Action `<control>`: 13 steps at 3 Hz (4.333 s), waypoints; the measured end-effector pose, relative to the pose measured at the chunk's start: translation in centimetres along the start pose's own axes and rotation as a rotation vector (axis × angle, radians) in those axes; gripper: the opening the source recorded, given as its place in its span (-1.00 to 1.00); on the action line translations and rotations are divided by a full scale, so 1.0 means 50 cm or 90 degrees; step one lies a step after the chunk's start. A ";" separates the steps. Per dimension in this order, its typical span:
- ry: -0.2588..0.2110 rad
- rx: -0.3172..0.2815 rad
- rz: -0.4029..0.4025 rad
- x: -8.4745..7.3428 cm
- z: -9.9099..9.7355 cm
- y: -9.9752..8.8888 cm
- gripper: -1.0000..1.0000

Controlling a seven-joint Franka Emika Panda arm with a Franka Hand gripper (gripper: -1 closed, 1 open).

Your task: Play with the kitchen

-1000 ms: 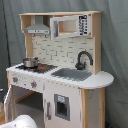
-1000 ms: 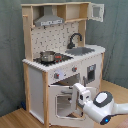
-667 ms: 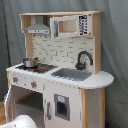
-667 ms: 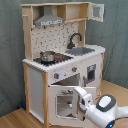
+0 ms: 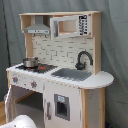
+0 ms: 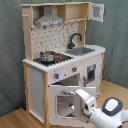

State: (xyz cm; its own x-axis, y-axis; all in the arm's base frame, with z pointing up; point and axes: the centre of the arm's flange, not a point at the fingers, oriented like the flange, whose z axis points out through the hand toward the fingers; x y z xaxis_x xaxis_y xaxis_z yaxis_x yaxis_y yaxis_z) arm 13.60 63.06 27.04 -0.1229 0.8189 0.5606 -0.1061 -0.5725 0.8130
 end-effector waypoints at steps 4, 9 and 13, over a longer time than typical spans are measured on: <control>0.003 -0.004 -0.186 0.122 -0.022 0.108 1.00; -0.084 0.015 -0.368 0.238 0.080 0.407 1.00; -0.240 0.136 -0.452 0.175 0.114 0.525 1.00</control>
State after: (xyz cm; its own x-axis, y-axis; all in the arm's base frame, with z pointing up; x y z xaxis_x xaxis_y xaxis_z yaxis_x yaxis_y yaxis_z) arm 15.38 55.44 54.21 0.2464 0.9626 -0.1124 0.1602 0.0739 0.9843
